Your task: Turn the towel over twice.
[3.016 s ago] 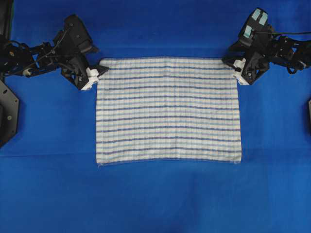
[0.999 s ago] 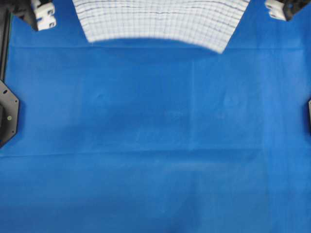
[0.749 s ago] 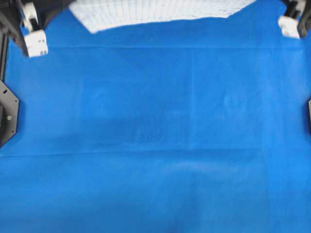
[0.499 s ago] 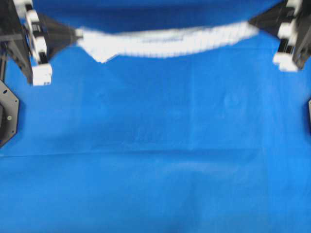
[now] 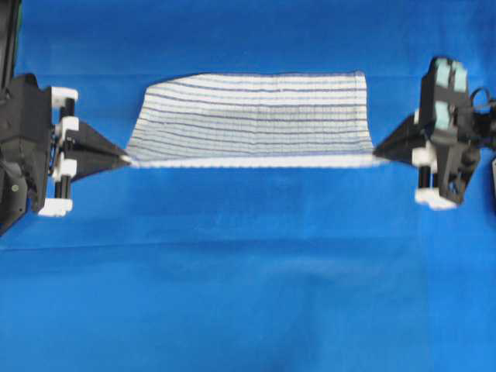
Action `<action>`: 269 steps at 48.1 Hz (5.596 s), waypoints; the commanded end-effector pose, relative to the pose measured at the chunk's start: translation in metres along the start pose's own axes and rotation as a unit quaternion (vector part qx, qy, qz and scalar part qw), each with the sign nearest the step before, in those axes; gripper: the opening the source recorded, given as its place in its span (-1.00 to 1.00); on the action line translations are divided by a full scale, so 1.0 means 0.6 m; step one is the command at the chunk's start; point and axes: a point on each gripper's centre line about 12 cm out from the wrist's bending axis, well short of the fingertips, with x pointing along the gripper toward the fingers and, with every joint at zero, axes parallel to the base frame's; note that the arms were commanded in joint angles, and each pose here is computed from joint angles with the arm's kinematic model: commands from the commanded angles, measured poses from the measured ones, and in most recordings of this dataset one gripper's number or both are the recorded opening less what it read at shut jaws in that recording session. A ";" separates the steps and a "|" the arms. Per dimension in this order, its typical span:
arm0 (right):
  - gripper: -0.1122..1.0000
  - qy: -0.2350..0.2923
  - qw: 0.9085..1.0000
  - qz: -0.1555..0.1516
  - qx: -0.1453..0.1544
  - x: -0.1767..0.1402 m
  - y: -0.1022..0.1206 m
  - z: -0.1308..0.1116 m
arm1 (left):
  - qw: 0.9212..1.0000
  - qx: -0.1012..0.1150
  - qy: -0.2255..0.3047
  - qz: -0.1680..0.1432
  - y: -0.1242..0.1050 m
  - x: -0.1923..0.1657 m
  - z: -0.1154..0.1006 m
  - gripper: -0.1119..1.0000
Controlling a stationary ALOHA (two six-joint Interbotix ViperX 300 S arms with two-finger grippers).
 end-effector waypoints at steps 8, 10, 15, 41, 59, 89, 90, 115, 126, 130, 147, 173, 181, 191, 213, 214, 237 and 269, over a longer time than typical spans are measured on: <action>-0.77 0.010 0.999 0.038 -0.010 0.020 0.044 -0.015 | 0.999 0.019 0.014 -0.048 -0.040 0.026 -0.014 -0.77; -0.77 0.013 0.999 0.043 -0.012 0.025 0.051 -0.020 | 0.998 0.022 0.023 -0.054 -0.046 0.034 -0.021 -0.77; -0.77 0.021 0.998 0.055 -0.014 0.043 0.066 -0.034 | 0.996 0.028 0.049 -0.062 -0.055 0.050 -0.037 -0.77; -0.77 0.063 0.994 0.086 -0.019 0.112 0.121 -0.076 | 0.986 0.043 0.140 -0.074 -0.080 0.119 -0.082 -0.77; -0.77 0.068 0.994 0.088 0.003 0.112 0.124 -0.076 | 0.985 0.012 0.154 -0.073 -0.084 0.119 -0.086 -0.72; 0.33 0.001 0.998 0.063 -0.028 0.059 0.085 -0.013 | 0.997 -0.007 0.074 -0.029 -0.033 0.082 0.019 0.77; 0.32 -0.006 0.998 0.057 -0.031 0.054 0.078 -0.008 | 0.998 -0.012 0.066 -0.018 -0.022 0.077 0.025 0.77; 0.32 -0.062 0.991 -0.102 0.061 -0.008 -0.105 0.021 | 0.991 -0.004 0.014 0.135 0.119 0.022 0.054 0.77; 0.32 -0.025 0.985 -0.138 0.096 0.022 -0.153 0.001 | 0.985 -0.017 0.059 0.162 0.153 0.043 0.020 0.77; 0.32 -0.017 0.983 -0.148 0.109 0.038 -0.173 -0.007 | 0.982 -0.024 0.079 0.168 0.164 0.055 0.003 0.75; 0.32 0.011 0.978 -0.162 0.133 0.105 -0.225 -0.045 | 0.971 -0.049 0.133 0.194 0.213 0.114 -0.081 0.75; 0.32 0.030 0.975 -0.158 0.155 0.173 -0.259 -0.092 | 0.959 -0.073 0.169 0.216 0.244 0.121 -0.128 0.58; 0.28 0.033 0.975 -0.157 0.155 0.176 -0.259 -0.095 | 0.957 -0.076 0.182 0.213 0.244 0.127 -0.140 0.08; -0.34 0.039 0.976 -0.157 0.146 0.175 -0.257 -0.101 | 0.953 -0.081 0.207 0.207 0.242 0.134 -0.165 -0.44; -0.65 0.029 0.976 -0.158 0.144 0.167 -0.257 -0.092 | 0.957 -0.076 0.183 0.213 0.248 0.130 -0.135 -0.67; -0.65 0.025 0.976 -0.159 0.144 0.164 -0.257 -0.090 | 0.957 -0.075 0.179 0.215 0.249 0.129 -0.130 -0.67; -0.65 -0.049 0.966 -0.212 0.142 0.062 -0.294 -0.005 | 0.961 -0.022 0.114 0.252 0.298 0.095 -0.004 -0.67; -0.65 -0.167 0.943 -0.277 0.077 -0.116 -0.283 0.120 | 0.951 0.014 -0.028 0.308 0.296 -0.021 0.159 -0.67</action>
